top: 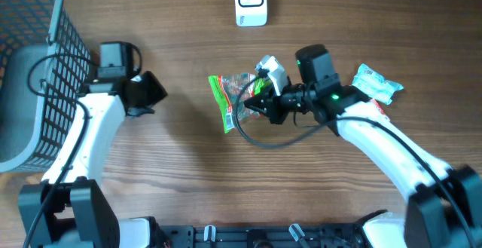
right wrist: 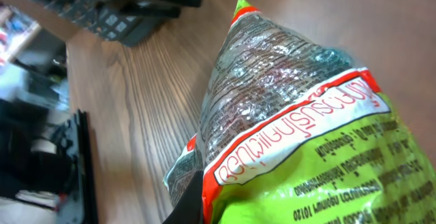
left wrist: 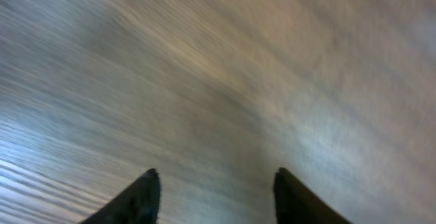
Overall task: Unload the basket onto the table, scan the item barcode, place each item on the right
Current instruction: 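Release the bag from the left gripper, keeping it in the right, then hold the green snack bag up to the white scanner with right gripper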
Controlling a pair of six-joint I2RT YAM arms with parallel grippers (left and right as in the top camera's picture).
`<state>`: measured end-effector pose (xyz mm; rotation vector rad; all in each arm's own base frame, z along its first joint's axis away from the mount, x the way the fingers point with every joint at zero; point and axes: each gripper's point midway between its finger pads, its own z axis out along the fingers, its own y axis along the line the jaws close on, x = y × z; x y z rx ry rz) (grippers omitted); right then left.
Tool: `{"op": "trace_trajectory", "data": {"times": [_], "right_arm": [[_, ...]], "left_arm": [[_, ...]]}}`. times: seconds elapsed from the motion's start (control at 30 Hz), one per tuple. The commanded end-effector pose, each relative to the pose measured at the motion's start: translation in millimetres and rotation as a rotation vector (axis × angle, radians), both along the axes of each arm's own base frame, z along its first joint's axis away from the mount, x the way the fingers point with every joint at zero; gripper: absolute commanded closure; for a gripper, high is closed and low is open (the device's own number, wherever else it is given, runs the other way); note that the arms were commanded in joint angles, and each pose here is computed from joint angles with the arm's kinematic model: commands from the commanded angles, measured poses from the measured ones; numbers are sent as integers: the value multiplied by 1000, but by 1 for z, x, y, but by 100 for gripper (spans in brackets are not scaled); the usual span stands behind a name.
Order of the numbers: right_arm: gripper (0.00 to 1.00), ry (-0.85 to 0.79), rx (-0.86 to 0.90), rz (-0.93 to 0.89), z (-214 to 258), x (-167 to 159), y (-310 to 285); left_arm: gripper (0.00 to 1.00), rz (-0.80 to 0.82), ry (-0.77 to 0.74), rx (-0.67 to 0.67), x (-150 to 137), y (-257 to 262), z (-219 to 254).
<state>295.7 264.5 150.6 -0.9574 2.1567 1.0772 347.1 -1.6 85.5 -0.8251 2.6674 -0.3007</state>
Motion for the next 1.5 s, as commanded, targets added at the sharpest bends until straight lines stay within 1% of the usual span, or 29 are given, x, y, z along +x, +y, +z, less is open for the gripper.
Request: {"op": "trace_trajectory", "data": {"times": [0.0, 0.1, 0.17, 0.23, 0.27, 0.37, 0.47, 0.57, 0.7, 0.83, 0.93, 1.0, 1.1, 1.2, 1.33, 1.47], "right_arm": [[96, -206, -54, 107, 15, -6, -6], [96, -221, -103, 128, 10, -12, -13], [96, -214, -121, 120, 7, -12, -15], [96, -208, -138, 99, 6, -9, -17], [96, -206, -164, 81, 6, -6, -20], [96, -208, -230, 41, 17, 3, -28], [96, -216, -258, 19, 40, 9, -31], [96, -230, -338, -32, 63, 18, -43], [96, -290, -411, -79, 120, 25, -57], [96, -395, -490, -80, 179, 23, -65], [96, -444, -492, -35, 203, 21, -55], [96, -483, -508, 17, 204, 24, -45], [96, -599, -600, 107, 189, 42, -28], [96, -719, -797, 80, 172, 80, -19], [96, -865, -995, 118, 152, 114, -1], [96, -1005, -1167, 82, 146, 154, 12]], "left_arm": [[37, 24, -46, 22, 8, 18, 13], [16, -5, -67, 38, 12, 19, 14], [10, -27, -70, 48, 12, 19, 15], [7, -58, -86, 67, 15, 20, 16], [0, -85, -104, 81, 18, 20, 18], [0, -91, -117, 102, 21, 23, 19], [0, -91, -117, 102, 21, 23, 19], [0, -91, -116, 102, 21, 23, 19], [0, -91, -116, 102, 21, 23, 19], [0, -91, -116, 102, 21, 23, 19], [0, -91, -116, 102, 21, 23, 19], [0, -91, -116, 102, 21, 23, 19], [0, -90, -116, 102, 21, 23, 19], [0, -91, -116, 102, 21, 23, 19], [0, -91, -116, 102, 21, 23, 19], [0, -91, -116, 102, 21, 23, 19]]}}
